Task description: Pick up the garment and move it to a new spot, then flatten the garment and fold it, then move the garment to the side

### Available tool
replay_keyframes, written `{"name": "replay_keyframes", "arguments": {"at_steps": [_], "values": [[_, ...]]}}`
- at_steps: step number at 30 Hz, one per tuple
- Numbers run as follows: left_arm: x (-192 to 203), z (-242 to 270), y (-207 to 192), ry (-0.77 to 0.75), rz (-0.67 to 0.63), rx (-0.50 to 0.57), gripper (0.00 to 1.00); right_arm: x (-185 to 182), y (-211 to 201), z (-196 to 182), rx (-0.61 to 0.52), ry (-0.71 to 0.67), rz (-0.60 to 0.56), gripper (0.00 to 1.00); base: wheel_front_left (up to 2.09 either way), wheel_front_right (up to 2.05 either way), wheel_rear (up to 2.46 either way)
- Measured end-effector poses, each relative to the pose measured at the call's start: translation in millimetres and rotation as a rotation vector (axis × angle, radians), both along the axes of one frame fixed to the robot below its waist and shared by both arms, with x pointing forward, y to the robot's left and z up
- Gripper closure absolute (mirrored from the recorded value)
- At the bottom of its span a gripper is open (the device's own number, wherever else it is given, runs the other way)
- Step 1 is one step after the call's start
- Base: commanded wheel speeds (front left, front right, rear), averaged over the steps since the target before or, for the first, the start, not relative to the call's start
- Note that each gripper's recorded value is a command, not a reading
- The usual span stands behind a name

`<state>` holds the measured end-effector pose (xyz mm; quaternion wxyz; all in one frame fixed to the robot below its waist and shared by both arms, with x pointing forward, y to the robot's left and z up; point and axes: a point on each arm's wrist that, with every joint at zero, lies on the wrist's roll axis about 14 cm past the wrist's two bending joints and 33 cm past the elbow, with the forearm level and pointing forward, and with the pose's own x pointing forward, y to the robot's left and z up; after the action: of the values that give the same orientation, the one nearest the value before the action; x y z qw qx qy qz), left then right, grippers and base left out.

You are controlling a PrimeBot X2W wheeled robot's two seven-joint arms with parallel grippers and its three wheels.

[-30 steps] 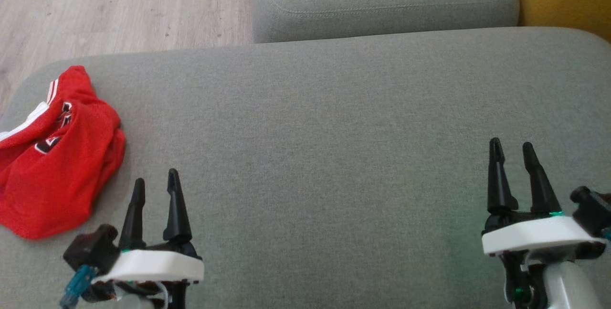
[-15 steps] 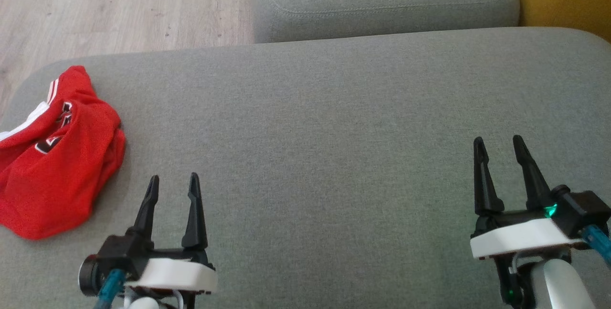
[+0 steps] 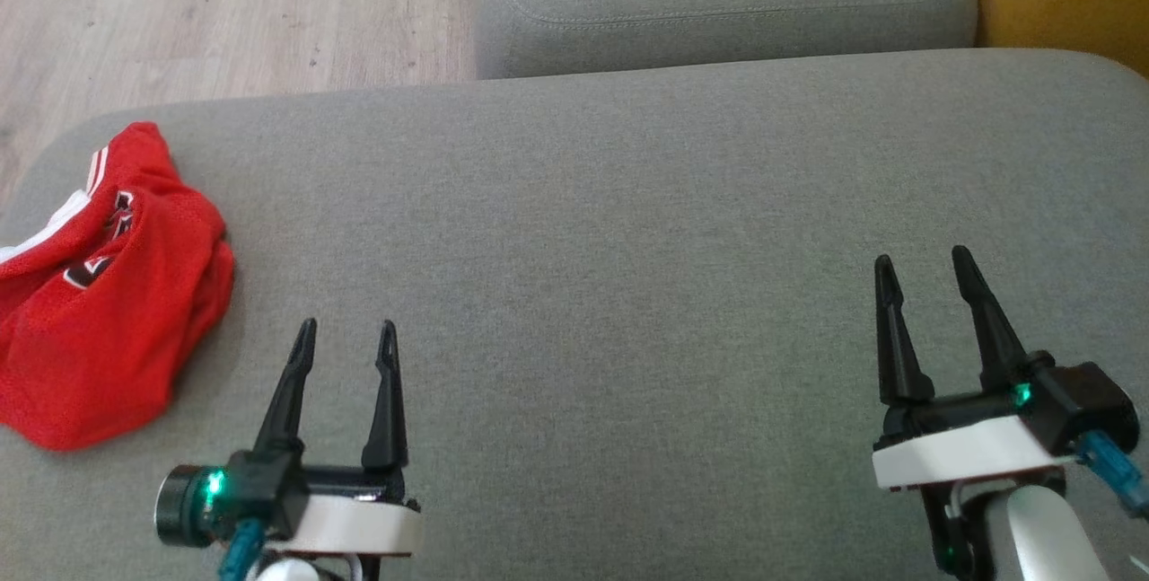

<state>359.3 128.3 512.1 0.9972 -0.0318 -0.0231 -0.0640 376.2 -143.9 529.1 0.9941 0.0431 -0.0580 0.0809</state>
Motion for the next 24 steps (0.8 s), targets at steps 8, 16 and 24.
{"name": "replay_keyframes", "arguments": {"at_steps": [8,16,24], "values": [[1.2,14.6,3.3,-0.045,0.007,-0.138,0.00,-0.8,6.2,3.0,0.118,-0.012,0.017,0.00,0.00,0.00,0.00],[-9.2,-10.9,-5.7,0.004,-0.047,-0.088,0.00,-5.1,8.0,-21.4,0.086,0.049,0.018,0.00,0.00,0.00,0.00],[-8.5,-16.8,-4.0,0.017,-0.048,-0.070,0.00,-6.5,5.3,-34.1,0.068,0.086,0.010,0.00,0.00,0.00,0.00]]}}
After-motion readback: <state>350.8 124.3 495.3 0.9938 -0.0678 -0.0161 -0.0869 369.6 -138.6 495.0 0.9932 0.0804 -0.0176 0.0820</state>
